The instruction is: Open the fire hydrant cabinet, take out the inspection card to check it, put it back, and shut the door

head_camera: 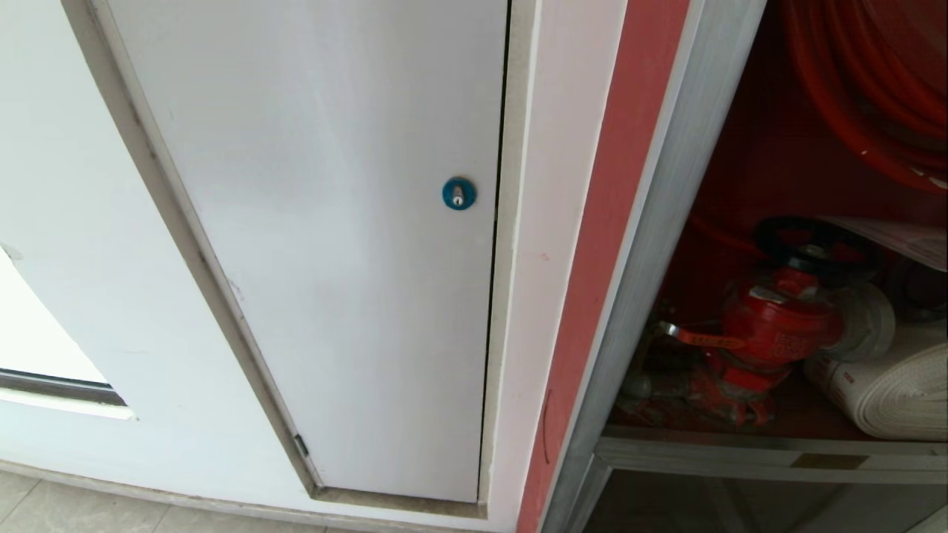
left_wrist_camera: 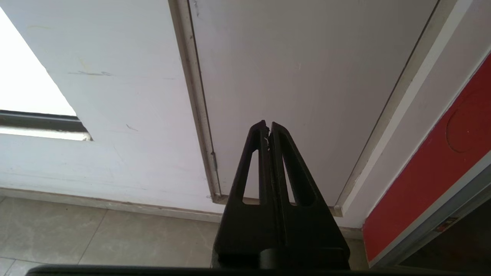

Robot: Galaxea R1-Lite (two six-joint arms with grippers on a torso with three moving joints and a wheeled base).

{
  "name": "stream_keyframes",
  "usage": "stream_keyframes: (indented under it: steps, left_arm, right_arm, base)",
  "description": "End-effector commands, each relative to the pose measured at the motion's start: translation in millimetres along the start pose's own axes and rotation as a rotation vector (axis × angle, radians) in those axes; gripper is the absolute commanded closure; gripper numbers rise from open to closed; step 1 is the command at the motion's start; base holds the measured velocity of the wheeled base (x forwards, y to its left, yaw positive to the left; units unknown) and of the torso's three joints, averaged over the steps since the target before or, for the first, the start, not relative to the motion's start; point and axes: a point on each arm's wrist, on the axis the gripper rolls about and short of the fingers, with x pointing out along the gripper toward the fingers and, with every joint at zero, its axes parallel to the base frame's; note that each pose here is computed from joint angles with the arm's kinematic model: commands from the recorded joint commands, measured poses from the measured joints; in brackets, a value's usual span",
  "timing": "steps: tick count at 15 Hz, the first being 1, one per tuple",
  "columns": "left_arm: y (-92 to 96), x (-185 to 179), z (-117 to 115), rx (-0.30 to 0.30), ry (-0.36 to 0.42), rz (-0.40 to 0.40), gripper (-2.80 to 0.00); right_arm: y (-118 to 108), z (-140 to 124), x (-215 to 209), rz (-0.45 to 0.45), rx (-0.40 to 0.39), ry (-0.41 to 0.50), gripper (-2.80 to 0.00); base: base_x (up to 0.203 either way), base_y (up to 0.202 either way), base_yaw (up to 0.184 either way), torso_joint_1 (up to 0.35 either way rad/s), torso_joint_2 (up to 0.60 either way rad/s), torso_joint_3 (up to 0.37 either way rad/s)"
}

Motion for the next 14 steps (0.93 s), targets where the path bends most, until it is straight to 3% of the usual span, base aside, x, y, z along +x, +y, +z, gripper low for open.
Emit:
stream_keyframes:
  steps: [1,7,14]
  left_arm:
    - [0.0,0,0,0.0,0.002,0.0,0.0]
    - [0.0,0,0,0.0,0.001,0.0,0.0]
    - [0.0,0,0,0.0,0.001,0.0,0.0]
  right_arm:
    - [2,6,3,0.005,-0.054,0.007,0.0]
    - [1,25,21,-0.006,-0.074,0.109,0.0]
    - [5,47,54,0.07,-0.057,0.084,0.0]
  base:
    - [0.0,0.0,0.0,0.0,0.0,0.0]
    - [0.0,0.0,0.0,0.0,0.0,0.0]
    - [0.0,0.0,0.0,0.0,0.0,0.0]
